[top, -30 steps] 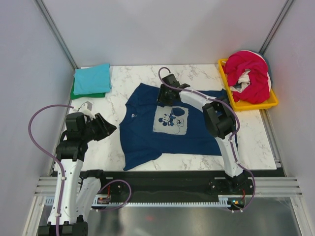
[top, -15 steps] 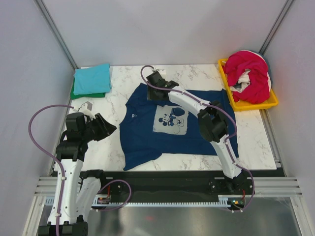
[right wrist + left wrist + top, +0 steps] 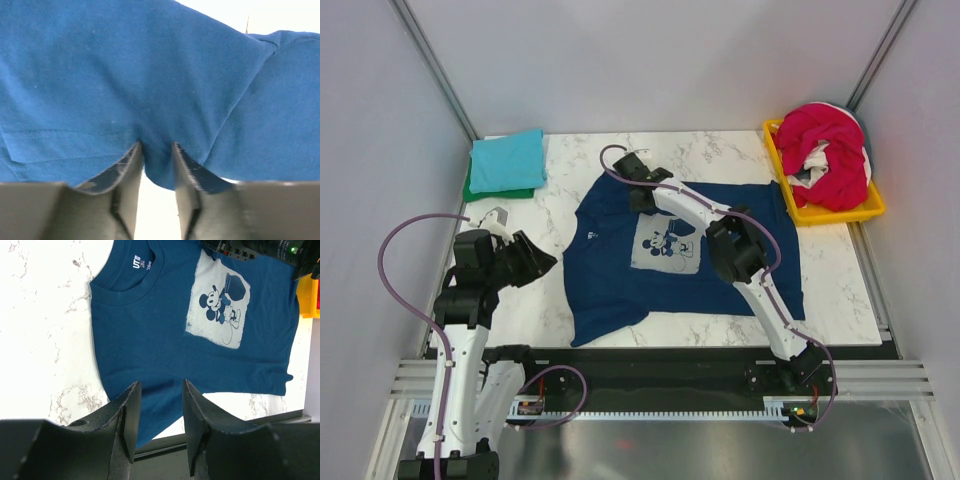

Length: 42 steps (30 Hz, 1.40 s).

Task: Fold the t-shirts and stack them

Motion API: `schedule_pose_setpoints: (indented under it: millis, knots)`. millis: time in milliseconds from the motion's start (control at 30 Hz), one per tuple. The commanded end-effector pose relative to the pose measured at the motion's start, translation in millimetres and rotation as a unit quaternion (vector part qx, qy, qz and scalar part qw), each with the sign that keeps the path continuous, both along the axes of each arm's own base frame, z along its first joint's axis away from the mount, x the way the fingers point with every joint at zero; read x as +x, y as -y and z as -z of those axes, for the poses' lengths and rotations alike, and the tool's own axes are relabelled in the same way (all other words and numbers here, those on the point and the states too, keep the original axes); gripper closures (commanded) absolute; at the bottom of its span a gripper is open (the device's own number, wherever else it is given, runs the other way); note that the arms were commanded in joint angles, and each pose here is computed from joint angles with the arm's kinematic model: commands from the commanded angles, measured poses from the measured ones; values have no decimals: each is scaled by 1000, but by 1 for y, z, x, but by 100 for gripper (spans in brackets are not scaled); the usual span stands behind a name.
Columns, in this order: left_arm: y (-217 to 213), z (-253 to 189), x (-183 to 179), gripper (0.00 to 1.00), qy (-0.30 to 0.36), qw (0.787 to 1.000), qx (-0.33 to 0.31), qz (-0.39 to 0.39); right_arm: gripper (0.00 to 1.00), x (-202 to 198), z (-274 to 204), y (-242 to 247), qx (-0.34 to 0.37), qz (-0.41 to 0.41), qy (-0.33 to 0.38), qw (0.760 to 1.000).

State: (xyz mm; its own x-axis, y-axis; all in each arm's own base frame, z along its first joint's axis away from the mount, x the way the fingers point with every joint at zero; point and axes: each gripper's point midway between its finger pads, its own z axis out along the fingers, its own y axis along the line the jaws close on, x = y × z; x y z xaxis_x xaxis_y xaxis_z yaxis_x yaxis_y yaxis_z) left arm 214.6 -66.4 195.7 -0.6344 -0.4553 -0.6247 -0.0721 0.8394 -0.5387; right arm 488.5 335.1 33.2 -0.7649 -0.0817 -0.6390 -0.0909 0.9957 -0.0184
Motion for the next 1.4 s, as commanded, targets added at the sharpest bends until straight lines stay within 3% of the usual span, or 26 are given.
schedule_pose_setpoints:
  millis: [0, 267, 467, 567, 633, 733, 767, 800, 867, 900, 933, 967, 1000, 1067, 1133, 1367]
  knots:
    - [-4, -8, 6, 55, 25, 1000, 11, -3, 66, 9, -17, -1, -4, 5, 23, 1000]
    - [-4, -7, 6, 55, 24, 1000, 11, -3, 100, 13, -39, 5, -7, 14, 46, 999]
    - [-4, -6, 6, 55, 22, 1000, 11, -3, 100, 39, -71, 9, 10, 25, 96, 995]
    - [-4, -3, 7, 55, 15, 1000, 10, -3, 100, 85, -104, 19, 65, 43, 157, 985]
    - [-3, 0, 8, 55, 7, 1000, 9, -1, 100, 130, -132, 25, 124, 70, 240, 960]
    - [-3, 1, 9, 55, 4, 1000, 9, 0, 65, 194, -145, 53, 207, 98, 325, 917]
    - [-3, 2, 9, 55, 2, 1000, 9, -1, 9, 207, -178, 62, 231, 111, 361, 897]
    - [-4, 2, 9, 55, 2, 1000, 9, -2, 2, 219, -161, 77, 229, 120, 356, 898]
    - [-4, 2, 9, 55, 3, 1000, 9, -2, 2, 222, -171, 82, 248, 111, 364, 891]
    - [-4, 2, 9, 55, 2, 1000, 10, -4, 2, 212, -210, 83, 257, 105, 385, 880]
    - [-4, 2, 9, 55, 2, 1000, 10, -4, 2, 206, -213, 83, 254, 100, 387, 881]
    - [-4, 3, 9, 55, 0, 1000, 10, -4, 2, 198, -184, 80, 236, 90, 369, 895]
    - [-4, 3, 9, 55, -1, 1000, 9, -3, 2, 188, -207, 81, 234, 83, 378, 892]
    - [-4, 4, 9, 55, -2, 1000, 9, -3, 2, 175, -192, 73, 215, 65, 348, 910]
    - [-4, 3, 9, 55, 0, 1000, 11, -5, 2, 162, -200, 63, 218, 40, 338, 914]
    - [-5, 4, 10, 55, -2, 1000, 11, -8, 4, 122, -155, 3, 233, -33, 264, 936]
